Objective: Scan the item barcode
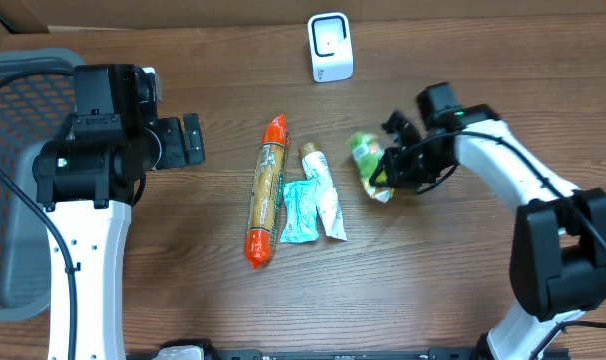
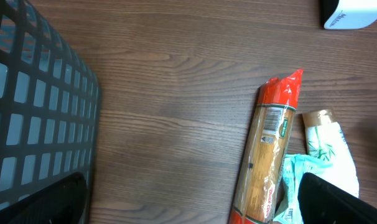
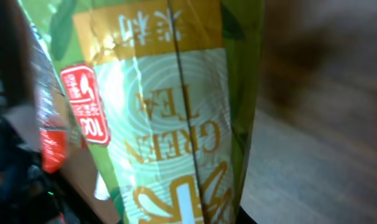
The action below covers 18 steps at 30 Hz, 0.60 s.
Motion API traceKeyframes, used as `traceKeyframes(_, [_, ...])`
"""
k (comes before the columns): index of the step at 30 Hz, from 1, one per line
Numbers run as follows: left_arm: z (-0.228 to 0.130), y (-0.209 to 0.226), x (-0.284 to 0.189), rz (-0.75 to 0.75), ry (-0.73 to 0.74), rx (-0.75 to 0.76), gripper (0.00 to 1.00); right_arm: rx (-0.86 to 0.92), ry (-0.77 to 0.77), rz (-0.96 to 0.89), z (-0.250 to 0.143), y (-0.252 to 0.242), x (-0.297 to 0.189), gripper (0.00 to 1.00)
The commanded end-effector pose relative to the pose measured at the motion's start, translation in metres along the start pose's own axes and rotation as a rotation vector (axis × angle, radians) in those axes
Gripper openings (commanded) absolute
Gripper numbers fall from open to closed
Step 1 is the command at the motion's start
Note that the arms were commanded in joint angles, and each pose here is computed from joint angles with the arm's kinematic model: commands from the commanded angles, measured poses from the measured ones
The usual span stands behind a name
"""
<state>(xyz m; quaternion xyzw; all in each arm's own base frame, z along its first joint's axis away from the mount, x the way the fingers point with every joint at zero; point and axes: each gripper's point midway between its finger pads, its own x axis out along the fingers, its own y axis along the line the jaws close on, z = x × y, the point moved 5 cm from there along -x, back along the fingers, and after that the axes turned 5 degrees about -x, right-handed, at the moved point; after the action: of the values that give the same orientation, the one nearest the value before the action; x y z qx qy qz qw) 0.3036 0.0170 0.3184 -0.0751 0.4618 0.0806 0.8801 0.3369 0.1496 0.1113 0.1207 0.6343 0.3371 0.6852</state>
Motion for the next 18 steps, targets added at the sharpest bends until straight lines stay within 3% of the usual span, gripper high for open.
traceKeyframes(1, [0.005, -0.001, -0.002, 0.002, -0.012, 0.028, 0.99, -0.04, -0.041, 0.152, -0.002, 0.005, 0.0, 0.13])
traceKeyframes(8, [0.005, -0.001, -0.002, 0.002, -0.012, 0.028, 1.0, -0.038, -0.05, 0.126, -0.014, -0.012, 0.016, 0.19])
traceKeyframes(13, [0.005, -0.001, -0.002, 0.002, -0.012, 0.028, 1.0, 0.051, -0.051, -0.018, -0.015, -0.032, 0.018, 0.21])
traceKeyframes(18, [0.005, -0.001, -0.002, 0.003, -0.013, 0.028, 0.99, 0.101, -0.049, -0.155, -0.016, -0.049, 0.017, 0.31])
